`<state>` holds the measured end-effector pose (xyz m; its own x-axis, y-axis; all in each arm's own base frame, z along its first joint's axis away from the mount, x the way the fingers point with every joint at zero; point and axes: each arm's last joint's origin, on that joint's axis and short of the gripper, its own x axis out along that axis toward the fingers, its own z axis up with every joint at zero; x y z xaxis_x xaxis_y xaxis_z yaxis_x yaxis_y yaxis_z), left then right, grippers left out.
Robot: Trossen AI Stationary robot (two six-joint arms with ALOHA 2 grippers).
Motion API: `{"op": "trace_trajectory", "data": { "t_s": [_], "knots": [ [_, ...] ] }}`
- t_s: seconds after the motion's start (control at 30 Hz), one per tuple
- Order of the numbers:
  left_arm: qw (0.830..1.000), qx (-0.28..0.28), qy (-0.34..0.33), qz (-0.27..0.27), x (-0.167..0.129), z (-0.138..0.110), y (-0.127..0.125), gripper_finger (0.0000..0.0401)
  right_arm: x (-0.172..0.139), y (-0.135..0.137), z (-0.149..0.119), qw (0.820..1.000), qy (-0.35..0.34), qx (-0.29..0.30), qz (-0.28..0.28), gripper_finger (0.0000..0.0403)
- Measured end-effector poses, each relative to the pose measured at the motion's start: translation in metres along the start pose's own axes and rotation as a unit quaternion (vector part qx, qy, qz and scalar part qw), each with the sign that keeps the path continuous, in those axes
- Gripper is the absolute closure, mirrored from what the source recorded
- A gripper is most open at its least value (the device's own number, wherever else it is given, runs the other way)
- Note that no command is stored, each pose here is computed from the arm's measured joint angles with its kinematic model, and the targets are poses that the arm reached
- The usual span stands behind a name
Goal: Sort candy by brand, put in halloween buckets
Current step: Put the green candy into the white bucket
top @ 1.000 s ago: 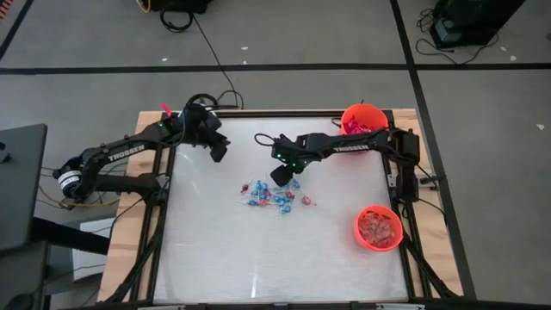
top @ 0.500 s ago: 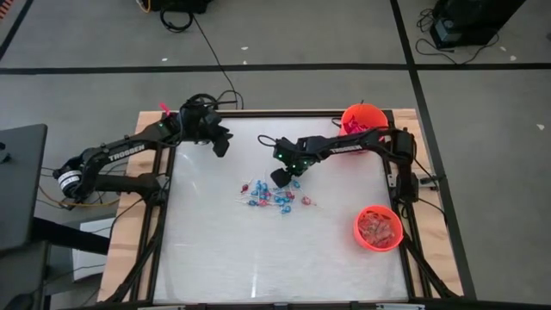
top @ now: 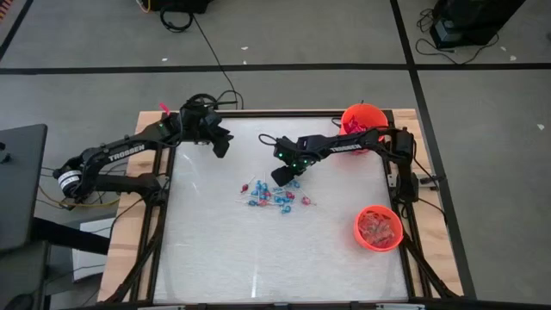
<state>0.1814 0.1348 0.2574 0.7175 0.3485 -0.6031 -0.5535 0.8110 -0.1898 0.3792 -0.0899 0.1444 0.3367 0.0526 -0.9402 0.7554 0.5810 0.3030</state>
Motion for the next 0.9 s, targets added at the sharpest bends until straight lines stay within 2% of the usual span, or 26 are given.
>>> {"op": "trace_trajectory", "data": {
  "t_s": [0.13, 0.23, 0.33, 0.43, 0.5, 0.63, 0.77, 0.9],
  "knots": [
    [1.000, 0.005, -0.004, -0.029, 0.001, 0.001, -0.005, 0.0266, -0.011, 0.006, 0.003, 0.999, -0.024, -0.009, 0.030, 0.0297],
    [0.998, -0.004, -0.013, -0.060, 0.000, 0.003, -0.009, 0.0265, -0.034, 0.015, 0.012, 0.992, -0.083, -0.033, 0.084, 0.0278],
    [0.993, -0.020, -0.042, -0.113, 0.002, 0.006, -0.012, 0.0263, -0.061, 0.024, 0.023, 0.975, -0.162, -0.064, 0.136, 0.0268],
    [0.982, -0.038, -0.071, -0.168, 0.005, 0.006, -0.014, 0.0256, -0.090, 0.030, 0.034, 0.948, -0.251, -0.080, 0.177, 0.0268],
    [0.978, -0.043, -0.091, -0.183, 0.007, 0.005, -0.014, 0.0249, -0.108, 0.030, 0.039, 0.932, -0.299, -0.084, 0.188, 0.0271],
    [0.972, -0.045, -0.126, -0.193, 0.010, 0.001, -0.013, 0.0219, -0.129, 0.025, 0.047, 0.911, -0.354, -0.096, 0.190, 0.0272],
    [0.959, -0.039, -0.182, -0.211, 0.008, 0.009, -0.016, 0.0176, -0.139, 0.022, 0.053, 0.897, -0.375, -0.107, 0.209, 0.0272],
    [0.952, -0.043, -0.203, -0.225, 0.011, 0.013, -0.019, 0.0137, -0.144, 0.024, 0.056, 0.881, -0.392, -0.126, 0.233, 0.0272]
  ]
}}
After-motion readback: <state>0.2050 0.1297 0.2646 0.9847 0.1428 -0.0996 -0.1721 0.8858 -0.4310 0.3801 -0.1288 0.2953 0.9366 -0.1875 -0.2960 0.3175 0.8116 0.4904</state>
